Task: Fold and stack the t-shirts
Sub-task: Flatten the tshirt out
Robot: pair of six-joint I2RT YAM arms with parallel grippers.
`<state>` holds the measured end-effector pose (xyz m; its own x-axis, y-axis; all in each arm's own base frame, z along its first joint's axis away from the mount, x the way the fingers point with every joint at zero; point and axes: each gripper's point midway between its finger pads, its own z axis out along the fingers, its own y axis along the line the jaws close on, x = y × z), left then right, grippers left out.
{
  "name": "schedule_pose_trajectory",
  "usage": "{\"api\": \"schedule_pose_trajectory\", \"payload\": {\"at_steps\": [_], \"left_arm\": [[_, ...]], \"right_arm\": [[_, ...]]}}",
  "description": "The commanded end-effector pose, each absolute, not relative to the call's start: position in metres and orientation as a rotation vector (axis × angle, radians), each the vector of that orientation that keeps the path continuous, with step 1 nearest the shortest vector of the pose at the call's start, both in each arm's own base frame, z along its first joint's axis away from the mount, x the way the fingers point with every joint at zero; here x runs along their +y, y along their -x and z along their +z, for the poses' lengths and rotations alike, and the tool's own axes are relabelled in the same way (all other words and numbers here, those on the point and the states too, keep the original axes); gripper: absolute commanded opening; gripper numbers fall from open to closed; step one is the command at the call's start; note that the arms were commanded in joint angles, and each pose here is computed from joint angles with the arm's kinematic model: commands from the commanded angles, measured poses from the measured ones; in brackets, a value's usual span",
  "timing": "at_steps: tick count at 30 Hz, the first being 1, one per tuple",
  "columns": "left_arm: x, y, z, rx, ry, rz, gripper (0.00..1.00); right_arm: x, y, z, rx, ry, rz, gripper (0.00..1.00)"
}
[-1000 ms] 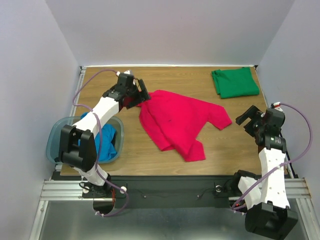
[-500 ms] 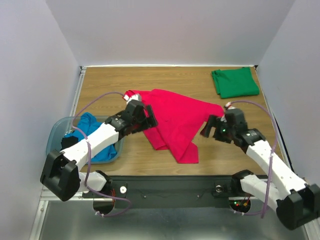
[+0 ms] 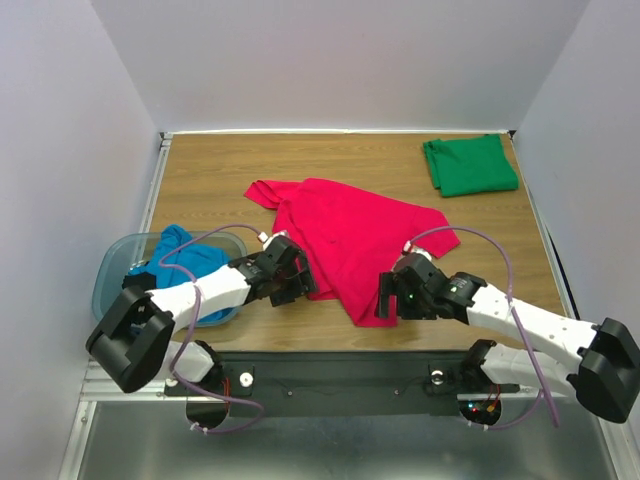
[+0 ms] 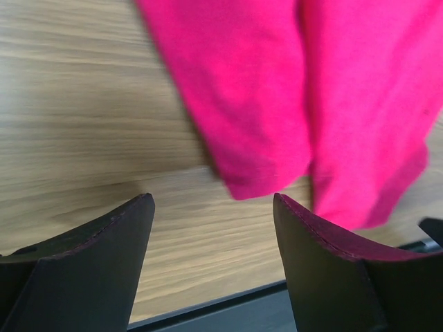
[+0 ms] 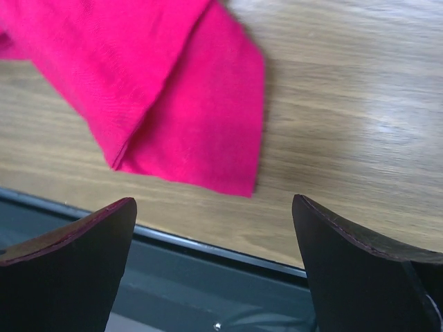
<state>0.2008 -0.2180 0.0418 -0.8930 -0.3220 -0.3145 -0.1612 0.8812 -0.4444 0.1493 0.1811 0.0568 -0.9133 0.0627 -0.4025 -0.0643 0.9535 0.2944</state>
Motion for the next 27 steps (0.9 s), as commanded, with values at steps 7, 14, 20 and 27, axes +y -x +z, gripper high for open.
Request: {"api": "schedule_pose_trajectory", "payload": {"at_steps": [7, 14, 20, 27], "left_arm": [[-0.246, -0.209, 0.029, 2.686, 0.336, -0.618, 0.49], [-0.203, -0.217, 0.018, 2.655, 0.477, -0.32, 0.05], [-0.159, -0.265, 0.006, 2.627, 0.573, -0.132, 0.0], [-0.149, -0.373, 0.03, 2.564, 0.597, -0.04, 0.0]], "right_arm": [[0.172, -0.18, 0.085, 2.515, -0.244, 0.373, 1.0], [0.14, -0.205, 0.093, 2.418, -0.441, 0.197, 1.0], [0.081, -0.247, 0.114, 2.304, -0.621, 0.035, 1.0], [0.056, -0.276, 0.105, 2.343, -0.69, -0.057, 1.0]]}}
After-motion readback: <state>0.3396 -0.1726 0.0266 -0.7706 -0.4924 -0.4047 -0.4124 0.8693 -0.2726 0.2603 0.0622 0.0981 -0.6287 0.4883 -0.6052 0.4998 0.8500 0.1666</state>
